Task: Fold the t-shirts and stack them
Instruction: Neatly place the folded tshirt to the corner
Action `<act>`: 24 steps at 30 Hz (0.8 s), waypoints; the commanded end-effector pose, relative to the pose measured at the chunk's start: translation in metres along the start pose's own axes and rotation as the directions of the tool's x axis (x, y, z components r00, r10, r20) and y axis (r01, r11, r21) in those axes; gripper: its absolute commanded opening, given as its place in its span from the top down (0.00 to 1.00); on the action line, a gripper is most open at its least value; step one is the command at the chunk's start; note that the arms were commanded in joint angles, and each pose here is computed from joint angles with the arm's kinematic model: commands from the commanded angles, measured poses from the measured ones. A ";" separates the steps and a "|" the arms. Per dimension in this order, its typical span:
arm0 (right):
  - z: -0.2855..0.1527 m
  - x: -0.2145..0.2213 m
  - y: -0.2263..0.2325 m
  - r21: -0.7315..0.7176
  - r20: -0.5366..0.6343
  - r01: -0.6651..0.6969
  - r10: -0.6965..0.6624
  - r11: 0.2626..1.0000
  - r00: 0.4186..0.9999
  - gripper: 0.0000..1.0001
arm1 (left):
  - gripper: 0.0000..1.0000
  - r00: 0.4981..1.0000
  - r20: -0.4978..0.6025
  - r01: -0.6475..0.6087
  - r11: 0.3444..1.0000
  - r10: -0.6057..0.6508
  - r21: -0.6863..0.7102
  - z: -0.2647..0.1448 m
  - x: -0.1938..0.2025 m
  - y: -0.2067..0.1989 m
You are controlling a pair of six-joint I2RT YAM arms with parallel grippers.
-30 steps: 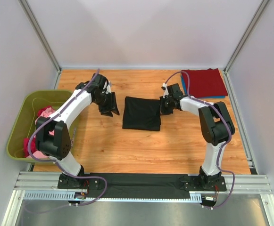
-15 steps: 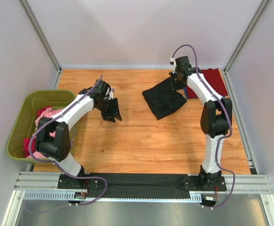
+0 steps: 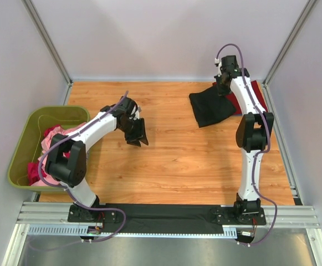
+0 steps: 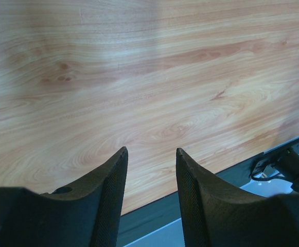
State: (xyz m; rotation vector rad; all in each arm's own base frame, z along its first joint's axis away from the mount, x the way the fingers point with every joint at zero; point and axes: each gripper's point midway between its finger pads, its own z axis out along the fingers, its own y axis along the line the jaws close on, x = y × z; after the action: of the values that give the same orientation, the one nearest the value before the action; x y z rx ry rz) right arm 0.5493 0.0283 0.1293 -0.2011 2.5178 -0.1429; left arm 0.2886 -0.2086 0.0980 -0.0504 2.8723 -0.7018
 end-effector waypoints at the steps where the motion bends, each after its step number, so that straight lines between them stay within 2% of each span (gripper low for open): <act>1: -0.021 -0.024 -0.028 0.035 0.042 0.034 -0.036 0.999 0.998 1.00 | 0.51 1.000 -0.016 -0.002 1.000 0.002 -0.005 0.004 0.003 -0.009; 2: -0.026 -0.018 -0.044 0.040 0.020 0.008 -0.009 0.999 1.000 1.00 | 0.51 1.000 -0.026 -0.004 1.000 0.004 -0.012 0.004 0.006 -0.009; 5: -0.039 -0.028 -0.095 0.102 0.067 -0.050 0.043 0.994 0.997 1.00 | 0.51 0.997 -0.072 0.002 0.999 -0.005 -0.041 0.001 0.024 -0.010; 6: -0.037 -0.030 -0.101 0.079 0.084 -0.067 0.061 0.995 0.995 1.00 | 0.51 0.996 -0.086 0.017 0.999 -0.021 -0.048 0.001 0.029 -0.011; 9: -0.008 -0.020 -0.146 0.108 0.086 -0.137 0.128 0.985 0.988 1.00 | 0.50 0.992 -0.117 0.039 0.998 -0.045 -0.049 -0.002 0.046 -0.019; 10: -0.002 -0.019 -0.172 0.129 0.120 -0.194 0.179 0.972 0.977 1.00 | 0.50 0.992 -0.124 0.032 0.998 -0.038 -0.051 -0.003 0.050 -0.023; 11: 0.018 -0.008 -0.180 0.132 0.097 -0.201 0.190 0.971 0.977 1.00 | 0.50 0.989 -0.140 0.036 0.997 -0.045 -0.067 -0.005 0.055 -0.022; 13: 0.029 -0.015 -0.209 0.148 0.168 -0.248 0.223 0.957 0.960 1.00 | 0.50 0.988 -0.152 0.023 0.997 -0.034 -0.078 -0.005 0.060 -0.027; 14: 0.046 -0.009 -0.215 0.148 0.176 -0.285 0.258 0.947 0.950 0.89 | 0.50 0.987 -0.158 0.020 0.995 -0.035 -0.094 -0.006 0.062 -0.027; 15: 0.057 -0.008 -0.222 0.170 0.194 -0.294 0.260 0.941 0.946 0.72 | 0.50 0.983 -0.181 0.016 0.994 -0.036 -0.112 -0.002 0.066 -0.025; 16: 0.064 -0.015 -0.231 0.196 0.235 -0.288 0.241 0.937 0.942 0.48 | 0.50 0.982 -0.185 0.010 0.993 -0.033 -0.121 -0.002 0.064 -0.026; 17: 0.078 -0.009 -0.232 0.212 0.220 -0.276 0.229 0.938 0.948 0.33 | 0.50 0.980 -0.199 0.006 0.990 -0.034 -0.140 -0.002 0.067 -0.024; 20: 0.077 -0.008 -0.230 0.192 0.233 -0.296 0.250 0.936 0.940 0.30 | 0.50 0.975 -0.219 -0.009 0.985 -0.029 -0.170 -0.006 0.064 -0.025; 24: 0.049 -0.015 -0.229 0.202 0.252 -0.337 0.284 0.920 0.925 0.18 | 0.50 0.987 -0.161 -0.044 0.990 0.023 -0.133 -0.021 0.049 -0.044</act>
State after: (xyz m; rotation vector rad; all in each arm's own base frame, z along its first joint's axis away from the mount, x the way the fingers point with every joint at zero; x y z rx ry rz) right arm 0.5967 -0.2125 0.0601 0.2708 2.4192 -0.2850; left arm 0.2309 -0.2392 0.1047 0.0175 3.1083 -0.5244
